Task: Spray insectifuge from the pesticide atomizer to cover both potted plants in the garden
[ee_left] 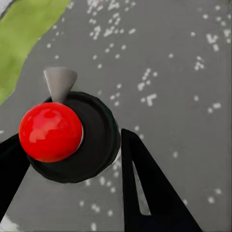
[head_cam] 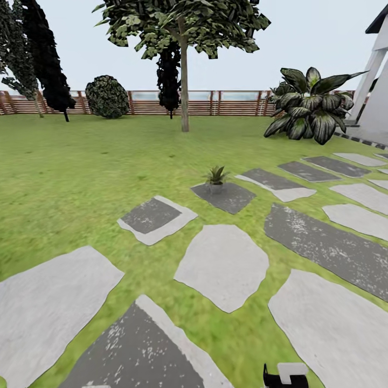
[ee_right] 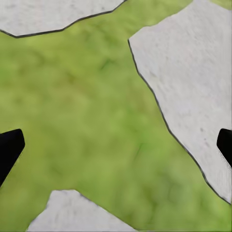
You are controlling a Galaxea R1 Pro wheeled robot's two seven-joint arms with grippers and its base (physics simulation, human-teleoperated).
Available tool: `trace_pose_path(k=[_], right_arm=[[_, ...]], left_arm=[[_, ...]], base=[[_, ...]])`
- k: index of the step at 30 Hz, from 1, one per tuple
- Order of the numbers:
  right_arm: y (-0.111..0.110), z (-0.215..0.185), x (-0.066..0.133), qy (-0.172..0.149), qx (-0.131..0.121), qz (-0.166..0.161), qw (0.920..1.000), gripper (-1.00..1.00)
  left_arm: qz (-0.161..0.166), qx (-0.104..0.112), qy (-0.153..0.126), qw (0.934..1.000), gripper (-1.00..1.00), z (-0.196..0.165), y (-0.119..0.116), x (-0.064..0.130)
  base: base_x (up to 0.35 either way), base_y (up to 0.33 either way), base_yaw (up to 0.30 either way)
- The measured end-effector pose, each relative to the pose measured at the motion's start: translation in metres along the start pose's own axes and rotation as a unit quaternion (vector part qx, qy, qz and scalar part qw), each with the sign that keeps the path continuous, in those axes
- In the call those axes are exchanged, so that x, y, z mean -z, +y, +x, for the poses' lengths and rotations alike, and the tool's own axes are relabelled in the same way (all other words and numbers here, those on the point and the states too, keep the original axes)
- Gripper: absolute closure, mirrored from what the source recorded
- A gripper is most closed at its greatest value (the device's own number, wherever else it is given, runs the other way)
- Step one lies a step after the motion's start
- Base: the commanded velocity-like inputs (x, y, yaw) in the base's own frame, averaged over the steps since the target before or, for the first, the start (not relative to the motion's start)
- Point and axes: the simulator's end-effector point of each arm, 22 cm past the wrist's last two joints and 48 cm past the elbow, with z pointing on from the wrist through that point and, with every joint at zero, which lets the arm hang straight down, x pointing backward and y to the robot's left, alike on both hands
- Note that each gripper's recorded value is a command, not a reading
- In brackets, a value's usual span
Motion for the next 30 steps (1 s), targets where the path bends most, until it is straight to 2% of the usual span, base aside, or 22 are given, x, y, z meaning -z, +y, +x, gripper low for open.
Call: trace_pose_path(k=[11,30], right_arm=[[-0.0009,-0.0038,0.0004,-0.004,-0.001,0.001,1.0000,-1.00],[-0.0029,-0.0036,0.0003,-0.005,0.001,0.001,1.0000,-1.00]], left_arm=[[0.000,0.001,-0.004,1.0000,1.00,-0.0040,0.0002,0.0005],[0.000,0.001,-0.005,1.0000,1.00,-0.0048,0.0003,0.0006]], base=[[0.339,0.000,-0.190],[0.339,0.000,-0.008]])
